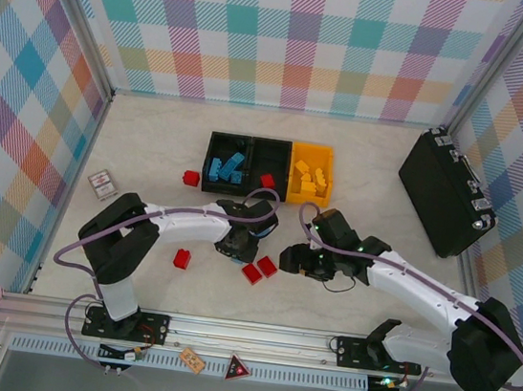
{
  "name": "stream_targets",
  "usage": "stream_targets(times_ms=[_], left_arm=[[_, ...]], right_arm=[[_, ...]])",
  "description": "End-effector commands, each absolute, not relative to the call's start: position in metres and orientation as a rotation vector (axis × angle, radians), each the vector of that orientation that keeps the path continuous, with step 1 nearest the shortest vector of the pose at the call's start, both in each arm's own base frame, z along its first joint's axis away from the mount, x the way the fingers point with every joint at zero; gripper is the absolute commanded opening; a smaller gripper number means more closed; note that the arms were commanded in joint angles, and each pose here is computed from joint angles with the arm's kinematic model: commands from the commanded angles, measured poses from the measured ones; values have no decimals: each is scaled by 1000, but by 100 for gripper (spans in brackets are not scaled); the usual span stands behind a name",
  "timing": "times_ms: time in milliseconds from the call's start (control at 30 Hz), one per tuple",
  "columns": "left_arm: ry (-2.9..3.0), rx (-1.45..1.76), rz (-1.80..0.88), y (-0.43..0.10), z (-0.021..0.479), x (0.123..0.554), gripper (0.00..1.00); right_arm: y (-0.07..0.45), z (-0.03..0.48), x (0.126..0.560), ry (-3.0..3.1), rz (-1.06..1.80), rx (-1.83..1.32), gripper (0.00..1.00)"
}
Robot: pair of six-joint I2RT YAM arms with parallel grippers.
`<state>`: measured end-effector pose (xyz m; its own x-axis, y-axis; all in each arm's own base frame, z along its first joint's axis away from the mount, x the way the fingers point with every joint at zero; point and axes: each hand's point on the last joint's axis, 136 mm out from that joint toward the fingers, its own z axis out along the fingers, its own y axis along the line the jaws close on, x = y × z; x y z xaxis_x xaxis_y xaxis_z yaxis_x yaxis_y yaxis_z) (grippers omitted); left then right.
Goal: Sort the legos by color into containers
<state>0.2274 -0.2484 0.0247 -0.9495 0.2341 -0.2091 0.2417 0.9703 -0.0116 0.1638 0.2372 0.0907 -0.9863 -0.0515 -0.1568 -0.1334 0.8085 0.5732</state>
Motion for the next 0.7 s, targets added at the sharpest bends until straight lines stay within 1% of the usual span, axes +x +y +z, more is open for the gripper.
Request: stream_targets(times_ms=[0, 367, 667], left_arm=[[2875, 351, -37, -244, 41, 227, 24], [2790, 272, -53, -227, 87, 244, 23], [2701, 113, -102, -203, 129, 289, 23]], right_arm=[[242, 90, 160, 2861, 953, -155, 64], [258, 115, 177, 2787, 997, -203, 64], [275, 136, 196, 2721, 1033, -226, 64]])
